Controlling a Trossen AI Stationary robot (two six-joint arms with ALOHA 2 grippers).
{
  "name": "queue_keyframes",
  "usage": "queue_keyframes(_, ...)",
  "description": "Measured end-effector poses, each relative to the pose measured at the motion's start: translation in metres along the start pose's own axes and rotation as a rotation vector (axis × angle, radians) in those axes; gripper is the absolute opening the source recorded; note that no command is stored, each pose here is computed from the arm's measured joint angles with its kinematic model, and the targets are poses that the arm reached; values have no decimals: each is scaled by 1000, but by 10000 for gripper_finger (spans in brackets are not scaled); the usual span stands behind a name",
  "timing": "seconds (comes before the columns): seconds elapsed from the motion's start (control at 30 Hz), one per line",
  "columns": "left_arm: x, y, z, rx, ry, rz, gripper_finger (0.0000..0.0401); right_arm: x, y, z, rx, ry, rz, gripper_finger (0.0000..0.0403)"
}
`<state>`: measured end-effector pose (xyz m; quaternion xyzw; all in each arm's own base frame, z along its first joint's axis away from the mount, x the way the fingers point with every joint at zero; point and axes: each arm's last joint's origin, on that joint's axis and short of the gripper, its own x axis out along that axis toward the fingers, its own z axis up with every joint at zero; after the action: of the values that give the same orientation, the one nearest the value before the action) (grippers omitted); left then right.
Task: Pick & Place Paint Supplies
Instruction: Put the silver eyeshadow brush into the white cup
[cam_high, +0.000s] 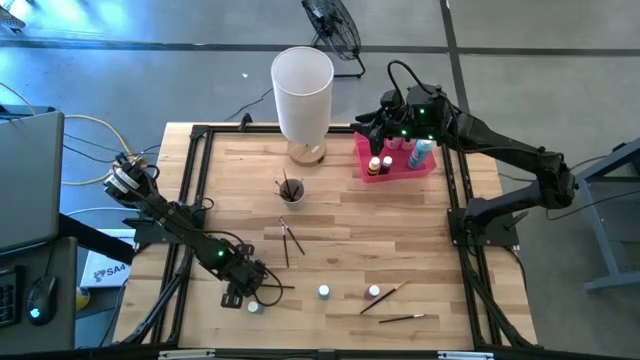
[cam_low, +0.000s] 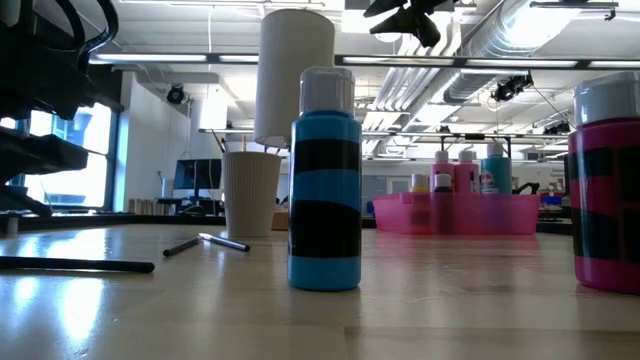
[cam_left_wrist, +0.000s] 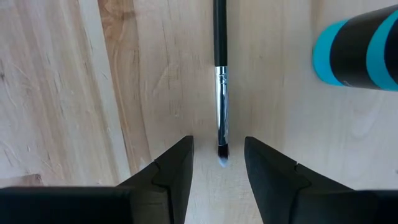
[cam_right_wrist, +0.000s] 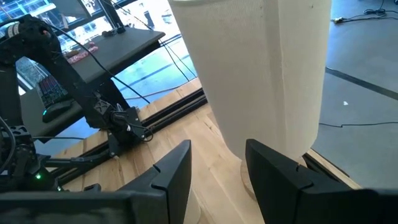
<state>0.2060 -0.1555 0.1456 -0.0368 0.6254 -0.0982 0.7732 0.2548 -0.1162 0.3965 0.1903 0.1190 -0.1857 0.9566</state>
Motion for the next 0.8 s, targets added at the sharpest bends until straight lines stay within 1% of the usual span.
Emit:
queue_keyframes(0.57,0,0,0,2,-2,5,143,0,0,0,0,0,0,145)
queue_keyframes(0.8,1,1,0,2,-16,28,143,0,0,0,-1,0,0,145)
